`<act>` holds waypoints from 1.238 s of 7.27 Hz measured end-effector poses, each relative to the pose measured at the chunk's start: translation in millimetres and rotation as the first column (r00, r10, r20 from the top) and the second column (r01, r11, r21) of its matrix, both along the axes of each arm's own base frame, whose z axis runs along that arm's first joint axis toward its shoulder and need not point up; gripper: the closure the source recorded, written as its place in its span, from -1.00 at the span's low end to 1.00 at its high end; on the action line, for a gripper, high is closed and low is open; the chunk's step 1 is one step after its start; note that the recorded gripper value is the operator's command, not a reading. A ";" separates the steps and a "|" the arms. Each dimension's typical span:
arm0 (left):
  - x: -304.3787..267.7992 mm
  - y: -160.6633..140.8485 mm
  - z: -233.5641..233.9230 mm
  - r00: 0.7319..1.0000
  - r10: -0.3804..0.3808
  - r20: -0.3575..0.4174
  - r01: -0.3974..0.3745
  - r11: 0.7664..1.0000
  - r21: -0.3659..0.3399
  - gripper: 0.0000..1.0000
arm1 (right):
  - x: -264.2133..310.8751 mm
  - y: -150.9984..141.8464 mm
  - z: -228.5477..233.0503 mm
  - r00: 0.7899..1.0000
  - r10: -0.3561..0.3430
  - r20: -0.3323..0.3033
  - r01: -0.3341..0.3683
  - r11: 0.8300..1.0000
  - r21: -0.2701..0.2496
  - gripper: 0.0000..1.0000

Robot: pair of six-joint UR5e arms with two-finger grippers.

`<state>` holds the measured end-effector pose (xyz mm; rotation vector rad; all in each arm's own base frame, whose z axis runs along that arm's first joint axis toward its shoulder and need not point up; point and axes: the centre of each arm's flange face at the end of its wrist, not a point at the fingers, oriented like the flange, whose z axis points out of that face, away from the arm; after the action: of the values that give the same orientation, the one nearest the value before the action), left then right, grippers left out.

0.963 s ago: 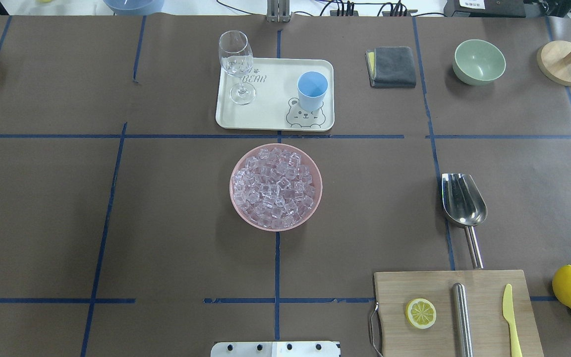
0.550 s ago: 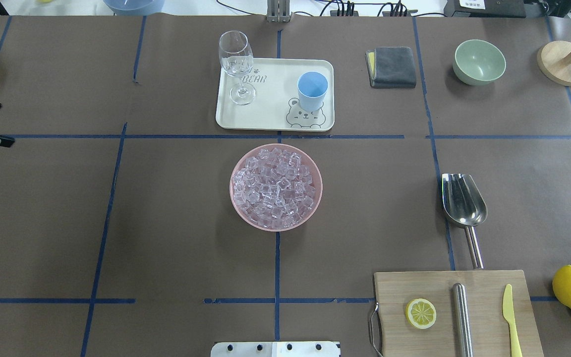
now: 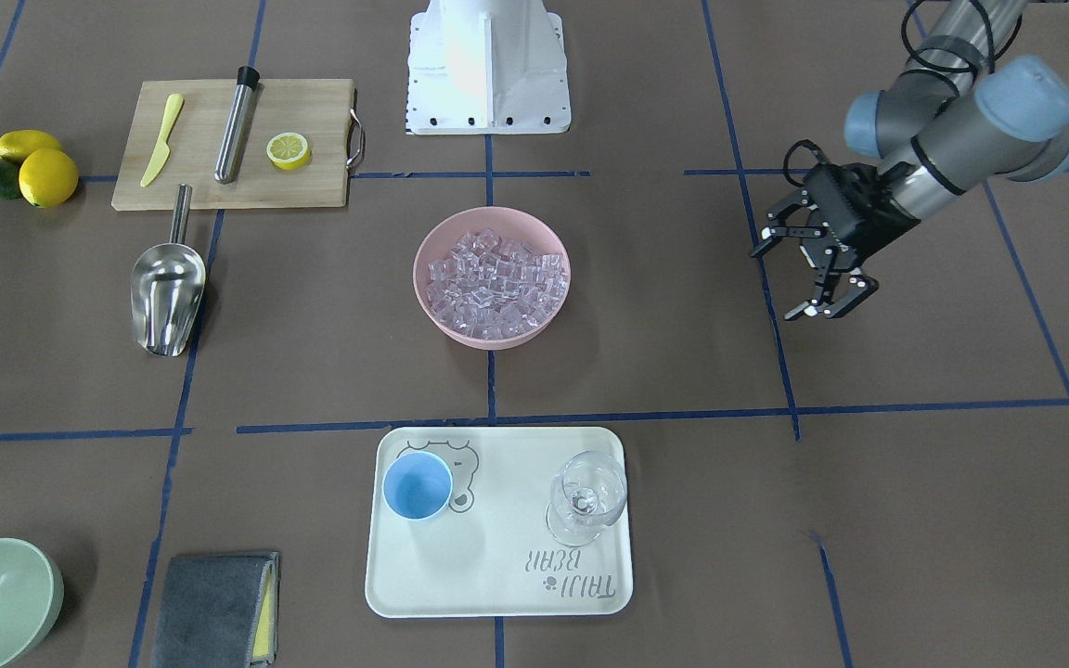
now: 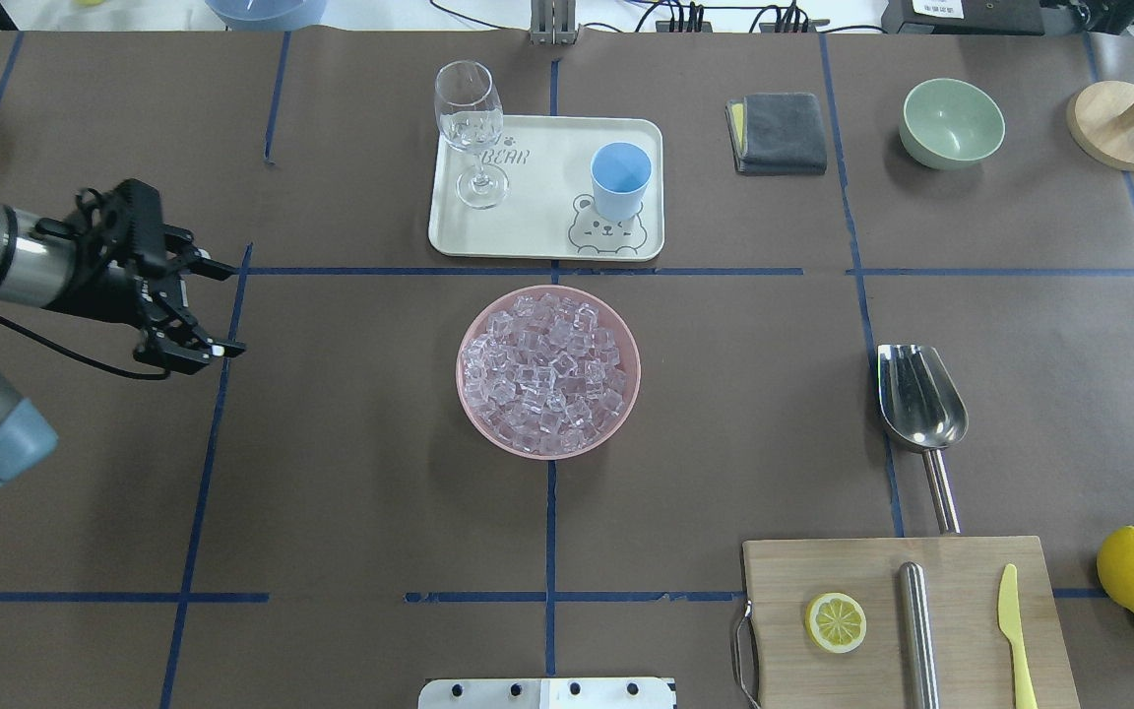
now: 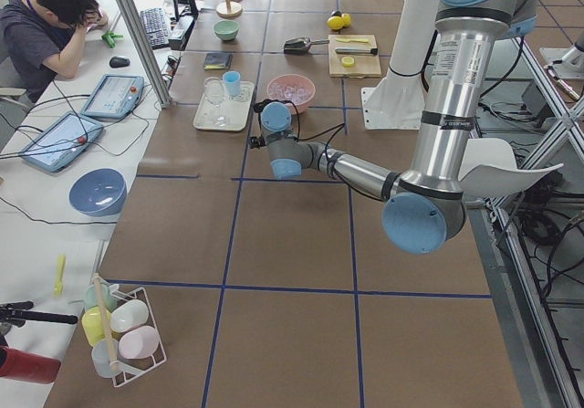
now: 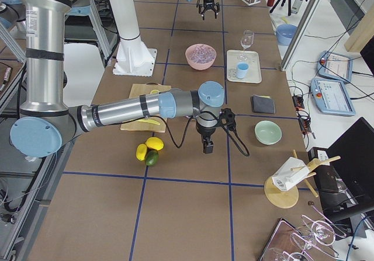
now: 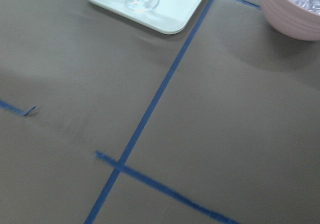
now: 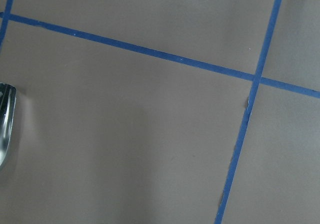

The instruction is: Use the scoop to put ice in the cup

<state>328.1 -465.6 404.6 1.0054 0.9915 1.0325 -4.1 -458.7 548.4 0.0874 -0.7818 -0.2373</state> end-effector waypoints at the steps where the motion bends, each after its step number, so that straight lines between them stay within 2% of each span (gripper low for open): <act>1: 39.7 8.6 -12.3 1.000 -0.005 -0.024 0.006 0.999 0.051 -1.00 | -8.4 0.5 -5.5 1.000 -0.009 0.002 0.009 1.000 0.002 -1.00; 5: 148.1 46.1 -25.3 0.982 0.113 -0.152 -0.086 0.981 0.176 -1.00 | -53.8 0.7 -46.3 1.000 -0.010 0.017 0.010 1.000 -0.013 -1.00; 7: 174.4 48.1 -42.1 0.975 0.137 -0.175 -0.105 0.978 0.183 -1.00 | -82.5 -5.4 -70.9 1.000 0.005 0.026 -0.004 0.999 -0.032 -1.00; 9: 181.3 46.4 -47.3 0.974 0.137 -0.179 -0.107 0.980 0.170 -1.00 | -117.8 2.0 -106.0 0.999 0.031 0.033 -0.029 0.998 -0.059 -1.00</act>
<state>509.4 -419.2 357.3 1.2042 1.1529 1.1473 -122.0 -456.7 442.5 0.0480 -0.8197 -0.1850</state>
